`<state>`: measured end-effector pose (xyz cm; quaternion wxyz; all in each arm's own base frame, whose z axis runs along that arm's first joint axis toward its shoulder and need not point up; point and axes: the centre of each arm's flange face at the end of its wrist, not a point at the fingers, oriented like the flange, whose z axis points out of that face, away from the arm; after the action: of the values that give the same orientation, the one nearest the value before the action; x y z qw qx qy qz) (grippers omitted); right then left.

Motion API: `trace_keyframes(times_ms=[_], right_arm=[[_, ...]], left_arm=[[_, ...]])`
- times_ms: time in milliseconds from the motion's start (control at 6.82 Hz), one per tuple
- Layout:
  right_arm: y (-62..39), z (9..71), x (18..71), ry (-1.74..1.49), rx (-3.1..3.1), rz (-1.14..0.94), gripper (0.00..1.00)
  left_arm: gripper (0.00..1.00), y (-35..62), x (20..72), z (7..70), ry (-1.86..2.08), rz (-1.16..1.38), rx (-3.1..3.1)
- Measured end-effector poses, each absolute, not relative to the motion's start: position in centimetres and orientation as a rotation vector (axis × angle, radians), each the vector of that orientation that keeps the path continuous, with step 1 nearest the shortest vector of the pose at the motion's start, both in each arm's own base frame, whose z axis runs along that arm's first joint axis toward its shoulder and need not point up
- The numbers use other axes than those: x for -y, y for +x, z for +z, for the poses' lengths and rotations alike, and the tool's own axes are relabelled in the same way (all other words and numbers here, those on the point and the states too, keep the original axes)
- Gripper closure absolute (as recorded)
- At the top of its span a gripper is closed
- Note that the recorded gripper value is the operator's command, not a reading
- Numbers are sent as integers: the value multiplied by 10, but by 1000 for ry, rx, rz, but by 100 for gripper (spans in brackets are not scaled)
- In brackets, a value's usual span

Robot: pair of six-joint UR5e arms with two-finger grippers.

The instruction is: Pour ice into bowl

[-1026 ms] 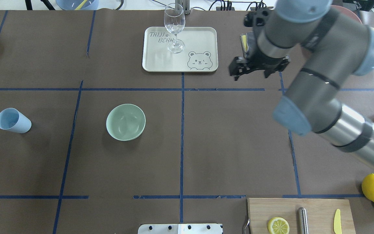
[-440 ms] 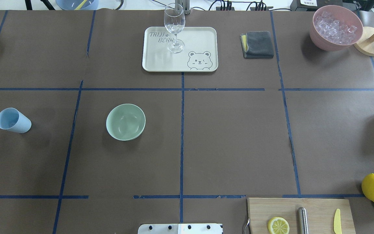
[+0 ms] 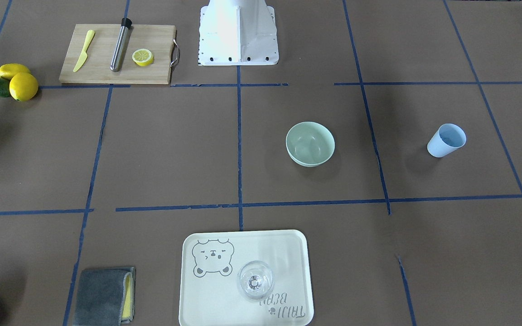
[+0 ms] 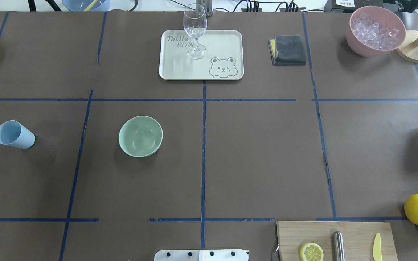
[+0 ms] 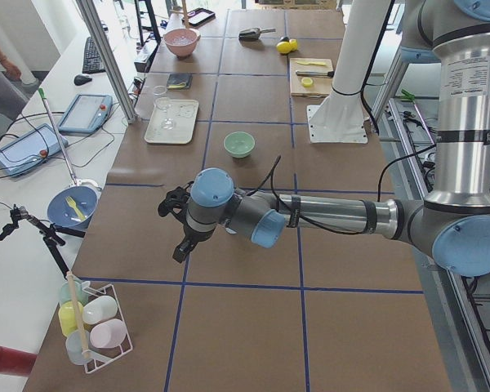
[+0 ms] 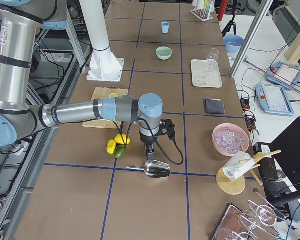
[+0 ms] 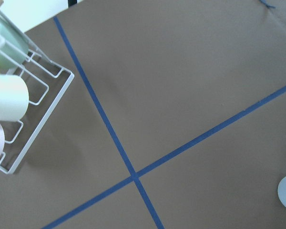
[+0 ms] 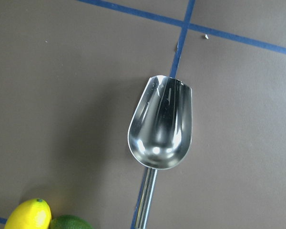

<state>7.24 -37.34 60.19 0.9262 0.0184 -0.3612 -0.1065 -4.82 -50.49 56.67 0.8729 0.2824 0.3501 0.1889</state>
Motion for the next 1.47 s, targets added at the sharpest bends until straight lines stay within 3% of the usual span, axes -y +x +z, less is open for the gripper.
trace_keyframes(times_ms=[440,1466], right_arm=[[82,614,363,30,760,-193,0],[83,615,358,26,761,-188,0]], left_arm=[[0,5,504,538,708,387,-784],[0,99,397,548,761,177,-841]])
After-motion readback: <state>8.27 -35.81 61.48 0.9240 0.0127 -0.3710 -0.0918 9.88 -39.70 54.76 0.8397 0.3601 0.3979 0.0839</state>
